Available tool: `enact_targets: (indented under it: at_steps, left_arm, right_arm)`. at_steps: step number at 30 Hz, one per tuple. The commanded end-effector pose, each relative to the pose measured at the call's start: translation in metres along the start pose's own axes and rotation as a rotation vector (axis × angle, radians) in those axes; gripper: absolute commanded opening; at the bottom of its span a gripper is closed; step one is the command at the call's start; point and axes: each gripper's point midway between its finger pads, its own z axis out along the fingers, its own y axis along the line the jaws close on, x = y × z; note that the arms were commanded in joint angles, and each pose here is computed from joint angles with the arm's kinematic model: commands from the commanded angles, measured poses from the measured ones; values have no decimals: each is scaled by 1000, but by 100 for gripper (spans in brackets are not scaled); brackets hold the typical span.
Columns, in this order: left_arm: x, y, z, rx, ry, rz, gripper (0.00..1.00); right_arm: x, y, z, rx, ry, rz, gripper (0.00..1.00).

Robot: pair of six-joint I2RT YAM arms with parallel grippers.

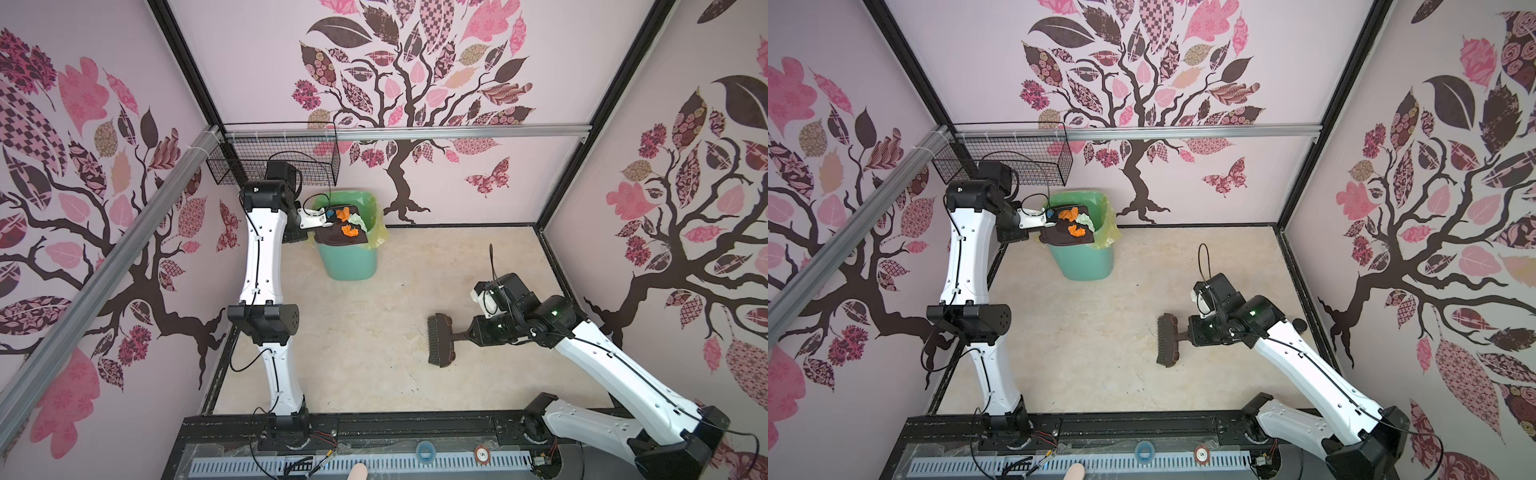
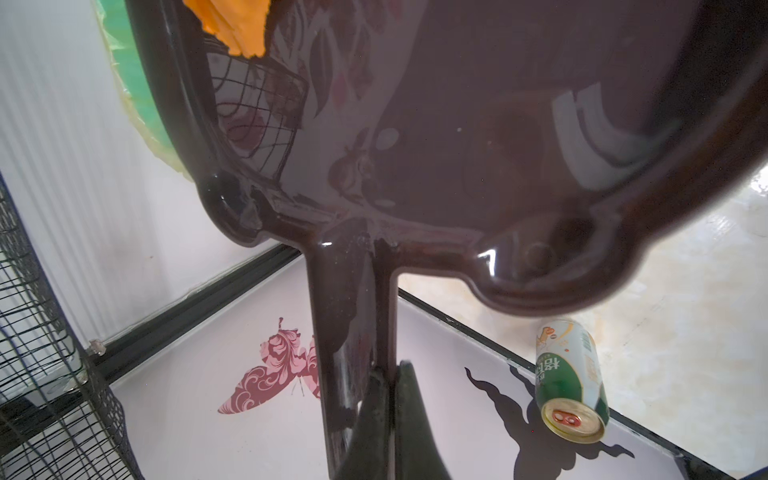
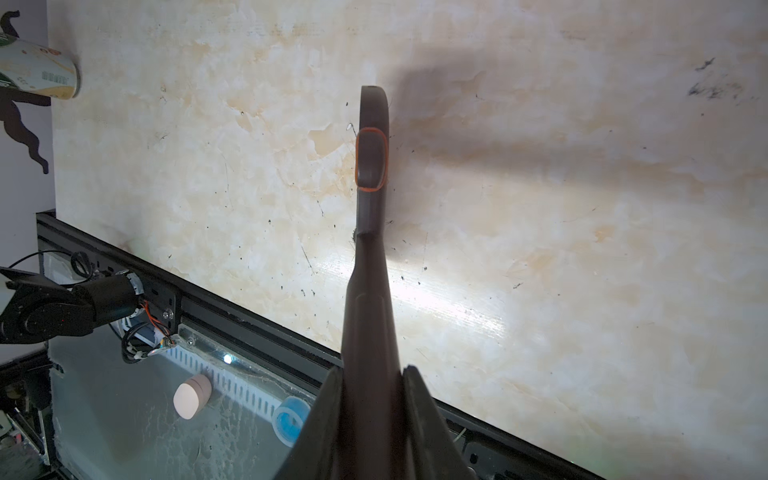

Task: Sweep away the paper scraps from the table
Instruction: 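Tilt the dustpan with the left gripper to dump the scraps into the bin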

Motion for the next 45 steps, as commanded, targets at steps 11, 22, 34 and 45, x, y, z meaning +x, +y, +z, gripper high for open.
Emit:
enact_targets:
  at_steps: [11,22,34,45]
  left_arm:
    - [5,23,17,-36,-65,-83,0]
    - [15,70,14,-230,-14,-63,0]
    - [-15,102,-8,-414,116,173,0]
    - [-31,109,-13,-457,170,267,0]
  right_arm:
    - [9,-1,11,-36,18,20,0]
    - [12,2,20,-65,30,33,0]
    - [13,4,24,-88,23,34,0]
    - [19,1,22,-93,11,31,0]
